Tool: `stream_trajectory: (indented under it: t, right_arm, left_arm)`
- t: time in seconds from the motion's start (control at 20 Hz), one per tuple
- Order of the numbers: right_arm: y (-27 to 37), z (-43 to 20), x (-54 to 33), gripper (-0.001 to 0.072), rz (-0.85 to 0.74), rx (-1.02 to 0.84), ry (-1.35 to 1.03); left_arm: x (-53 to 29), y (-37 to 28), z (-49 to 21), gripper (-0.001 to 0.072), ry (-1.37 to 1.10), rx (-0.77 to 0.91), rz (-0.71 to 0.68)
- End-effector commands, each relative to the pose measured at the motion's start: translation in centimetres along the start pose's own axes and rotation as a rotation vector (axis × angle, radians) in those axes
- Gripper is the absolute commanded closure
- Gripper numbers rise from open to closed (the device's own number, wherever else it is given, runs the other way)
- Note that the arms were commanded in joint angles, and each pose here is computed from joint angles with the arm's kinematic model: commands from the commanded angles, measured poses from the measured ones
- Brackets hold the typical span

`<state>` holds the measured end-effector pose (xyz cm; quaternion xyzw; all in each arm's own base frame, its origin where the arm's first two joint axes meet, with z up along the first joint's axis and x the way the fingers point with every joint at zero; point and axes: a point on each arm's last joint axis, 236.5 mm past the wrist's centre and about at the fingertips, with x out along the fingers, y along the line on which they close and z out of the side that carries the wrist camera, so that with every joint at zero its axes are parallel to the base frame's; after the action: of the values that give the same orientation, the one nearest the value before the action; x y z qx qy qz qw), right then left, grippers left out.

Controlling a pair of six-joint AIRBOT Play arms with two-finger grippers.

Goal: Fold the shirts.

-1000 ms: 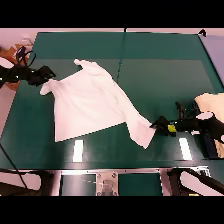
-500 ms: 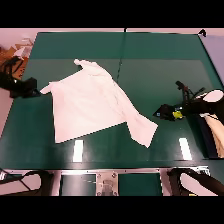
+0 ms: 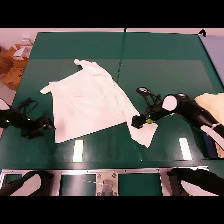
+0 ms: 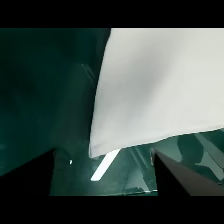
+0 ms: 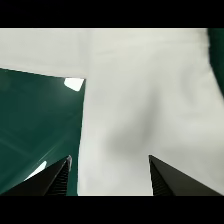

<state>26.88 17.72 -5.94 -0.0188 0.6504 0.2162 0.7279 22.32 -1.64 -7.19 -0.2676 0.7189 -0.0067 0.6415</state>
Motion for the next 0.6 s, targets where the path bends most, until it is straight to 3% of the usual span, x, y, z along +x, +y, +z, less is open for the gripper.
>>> stream_trajectory:
  t: [0.0, 0.25, 0.3, 0.35, 0.4, 0.55]
  right_arm:
    - [1.2, -0.1, 1.8, 0.0147, -0.068, -0.031, 0.045]
    - [-1.3, -1.2, 2.8, 0.0148, -0.203, 0.006, 0.139]
    - [-1.5, -1.3, 3.1, 0.0148, -0.207, 0.016, 0.147]
    - [-1.4, -1.4, 3.3, 0.0148, -0.206, 0.022, 0.156]
    - [-1.4, -1.5, 3.5, 0.0147, -0.205, 0.044, 0.160]
    - [-1.2, -1.7, 3.6, 0.0147, -0.197, 0.068, 0.171]
  left_arm:
    - [3.2, 0.0, -2.2, 0.0052, 0.031, -0.062, -0.057]
    - [5.7, -1.3, -1.3, 0.0071, -0.057, -0.121, -0.162]
    - [5.7, -1.6, -1.2, 0.0293, -0.064, -0.102, -0.177]
    - [5.7, -1.7, -1.1, 0.0563, -0.069, -0.079, -0.181]
    - [5.7, -1.7, -1.1, 0.0688, -0.071, -0.059, -0.180]
    - [5.7, -1.7, -1.1, 0.0688, -0.073, -0.048, -0.178]
